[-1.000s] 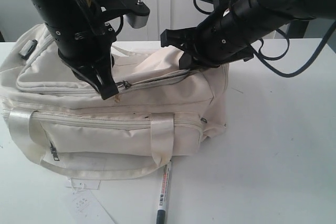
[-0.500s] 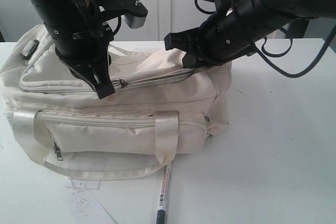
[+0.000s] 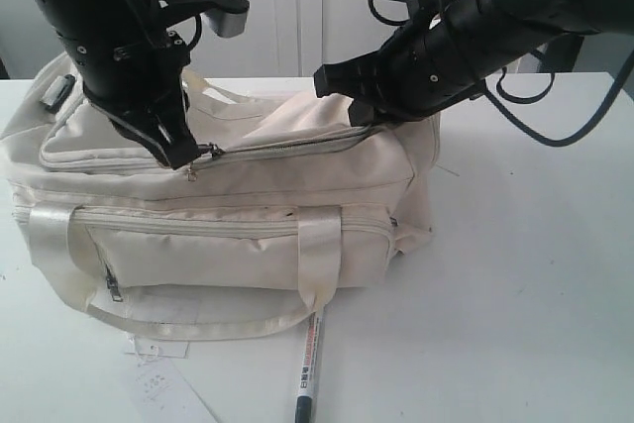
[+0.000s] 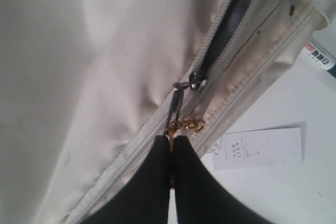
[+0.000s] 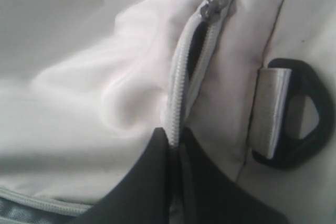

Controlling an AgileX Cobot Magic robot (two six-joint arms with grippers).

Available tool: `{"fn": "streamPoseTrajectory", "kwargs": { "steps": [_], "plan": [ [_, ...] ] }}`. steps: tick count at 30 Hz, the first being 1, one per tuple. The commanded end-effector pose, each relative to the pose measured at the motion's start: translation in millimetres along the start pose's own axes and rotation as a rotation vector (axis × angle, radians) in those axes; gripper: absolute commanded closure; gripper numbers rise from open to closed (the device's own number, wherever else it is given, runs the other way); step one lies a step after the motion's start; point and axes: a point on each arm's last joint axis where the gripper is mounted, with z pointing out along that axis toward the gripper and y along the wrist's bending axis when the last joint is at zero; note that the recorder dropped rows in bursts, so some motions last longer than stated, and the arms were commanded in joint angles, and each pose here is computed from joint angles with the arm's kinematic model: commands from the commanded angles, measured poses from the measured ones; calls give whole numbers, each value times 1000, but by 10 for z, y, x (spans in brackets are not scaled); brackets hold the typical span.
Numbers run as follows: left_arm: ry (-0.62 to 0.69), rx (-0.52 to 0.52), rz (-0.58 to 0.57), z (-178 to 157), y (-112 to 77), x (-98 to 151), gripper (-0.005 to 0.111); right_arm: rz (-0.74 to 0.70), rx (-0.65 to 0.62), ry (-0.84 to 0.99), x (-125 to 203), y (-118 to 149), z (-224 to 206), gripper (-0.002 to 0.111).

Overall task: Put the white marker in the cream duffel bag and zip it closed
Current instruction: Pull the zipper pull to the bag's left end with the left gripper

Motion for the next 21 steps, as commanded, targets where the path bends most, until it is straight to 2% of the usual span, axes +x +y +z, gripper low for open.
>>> {"fn": "streamPoseTrajectory", "kwargs": {
  "steps": [1, 5, 10, 21],
  "plan": [
    [119, 30, -11, 40, -6, 175, 107, -52, 49, -32, -41, -96, -29, 108],
    [144, 31, -18, 83, 3, 239, 107, -54, 50, -32, -42, -97, -29, 108],
    [120, 14, -29, -23, 21, 296, 107, -56, 51, -32, -42, -98, -29, 108],
    [106, -2, -26, -92, 19, 322, 107, -71, 61, -29, -39, -107, -30, 108]
  ]
}}
